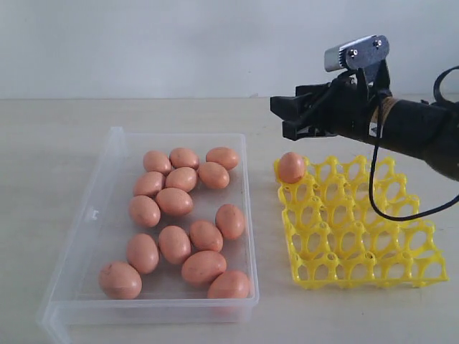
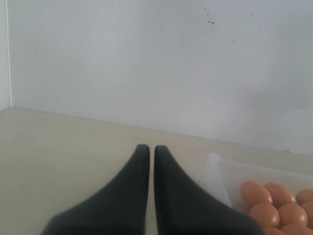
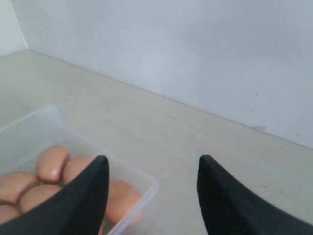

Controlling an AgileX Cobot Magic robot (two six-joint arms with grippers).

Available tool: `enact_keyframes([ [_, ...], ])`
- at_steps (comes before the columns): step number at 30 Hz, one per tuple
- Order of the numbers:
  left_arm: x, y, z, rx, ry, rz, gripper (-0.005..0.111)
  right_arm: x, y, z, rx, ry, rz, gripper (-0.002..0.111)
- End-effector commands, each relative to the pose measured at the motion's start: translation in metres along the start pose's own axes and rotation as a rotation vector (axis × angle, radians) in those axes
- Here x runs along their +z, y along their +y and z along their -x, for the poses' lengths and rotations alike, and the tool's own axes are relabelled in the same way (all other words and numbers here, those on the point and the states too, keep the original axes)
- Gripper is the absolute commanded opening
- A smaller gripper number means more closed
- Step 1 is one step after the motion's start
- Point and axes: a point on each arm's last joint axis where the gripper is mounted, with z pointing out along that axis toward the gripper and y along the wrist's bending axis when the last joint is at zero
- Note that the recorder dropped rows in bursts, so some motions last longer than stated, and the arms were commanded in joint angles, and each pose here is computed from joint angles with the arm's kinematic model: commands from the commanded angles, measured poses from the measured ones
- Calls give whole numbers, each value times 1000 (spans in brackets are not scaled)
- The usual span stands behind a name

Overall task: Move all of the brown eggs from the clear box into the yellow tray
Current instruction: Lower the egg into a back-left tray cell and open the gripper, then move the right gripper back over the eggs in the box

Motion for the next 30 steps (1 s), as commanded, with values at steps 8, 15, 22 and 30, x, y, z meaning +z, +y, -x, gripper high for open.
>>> enact_keyframes([
  [8, 0, 0, -1, -18, 0, -2, 4, 32, 118, 35, -158, 392, -68, 50],
  [15, 0, 0, -1, -18, -3, -2, 4, 26, 125, 20, -202, 594, -338, 50],
  [22, 0, 0, -1, -18, -3, -2, 4, 17, 132, 7, -174, 803, -250, 50],
  [30, 0, 0, -1, -18, -1, -2, 4, 33, 150, 36, -21, 914, -150, 50],
])
